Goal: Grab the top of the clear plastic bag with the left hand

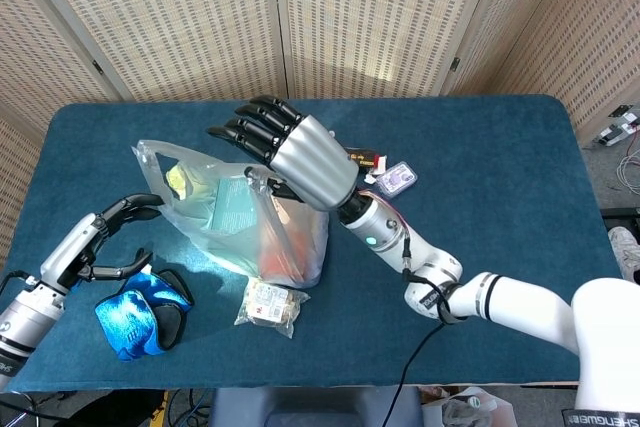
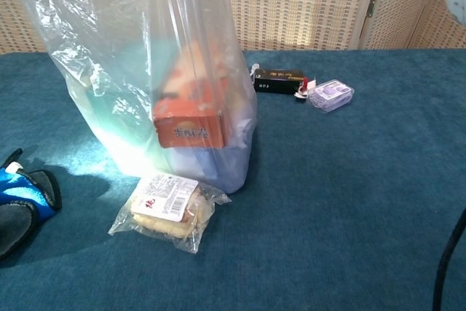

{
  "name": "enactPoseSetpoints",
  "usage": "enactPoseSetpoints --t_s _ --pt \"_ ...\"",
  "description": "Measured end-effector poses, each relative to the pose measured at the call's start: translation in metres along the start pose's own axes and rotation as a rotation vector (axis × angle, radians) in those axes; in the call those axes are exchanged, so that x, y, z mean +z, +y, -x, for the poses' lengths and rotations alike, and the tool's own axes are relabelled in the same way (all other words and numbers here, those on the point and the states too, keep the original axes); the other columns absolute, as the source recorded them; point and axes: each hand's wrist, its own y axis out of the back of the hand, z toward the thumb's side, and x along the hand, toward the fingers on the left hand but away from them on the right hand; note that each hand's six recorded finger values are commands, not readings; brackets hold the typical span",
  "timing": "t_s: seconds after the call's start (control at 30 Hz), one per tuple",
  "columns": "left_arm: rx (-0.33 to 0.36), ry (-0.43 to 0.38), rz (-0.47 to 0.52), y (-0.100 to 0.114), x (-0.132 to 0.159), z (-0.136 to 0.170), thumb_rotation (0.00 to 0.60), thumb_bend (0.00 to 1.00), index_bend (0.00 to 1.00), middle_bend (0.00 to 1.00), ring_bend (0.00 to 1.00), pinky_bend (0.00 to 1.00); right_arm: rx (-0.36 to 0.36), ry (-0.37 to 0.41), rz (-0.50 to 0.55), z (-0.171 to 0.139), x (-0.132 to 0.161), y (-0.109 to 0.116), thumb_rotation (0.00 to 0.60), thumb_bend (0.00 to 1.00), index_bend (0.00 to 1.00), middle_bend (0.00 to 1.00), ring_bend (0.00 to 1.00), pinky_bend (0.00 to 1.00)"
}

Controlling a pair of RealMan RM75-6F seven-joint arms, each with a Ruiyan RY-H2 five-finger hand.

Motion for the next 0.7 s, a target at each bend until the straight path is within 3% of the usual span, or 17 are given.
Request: enactPoseSetpoints --t_s 0.27,0.4,0.47,0.6,0.7 --pt "-0.118 -0.03 0.163 -0.007 0.011 -0.023 0.6 0.28 0.2 0.19 0.21 0.17 0.033 -0.019 -0.038 -0.015 -0.007 0.002 0.6 0.41 0.22 0.32 0.24 0.26" --pt "-0.162 -0.035 0.176 -0.004 0.012 -0.036 0.588 0.28 0.2 0.19 0.21 0.18 0.038 -0.027 -0.043 -0.019 -0.011 0.004 0.6 0.41 0.22 0.32 0.24 0.26" --pt "-0.161 -0.028 0.161 0.001 0.01 -0.041 0.536 0.28 0.2 0.19 0.21 0.18 0.037 -0.027 -0.043 -0.02 -0.011 0.005 0.6 0.41 0.22 0.32 0.24 0.26" --pt "-0.121 -0.012 0.139 0.009 0.005 -0.045 0.366 0.28 0.18 0.19 0.21 0.18 0.036 -0.025 -0.042 -0.022 -0.011 0.008 0.6 0.41 0.22 0.32 0.24 0.26" --pt "-0.077 0.006 0.12 0.018 0.0 -0.046 0.32 0.28 0.17 0.19 0.21 0.18 0.037 -0.026 -0.039 -0.023 -0.011 0.009 0.6 0.41 0.22 0.32 0.24 0.26"
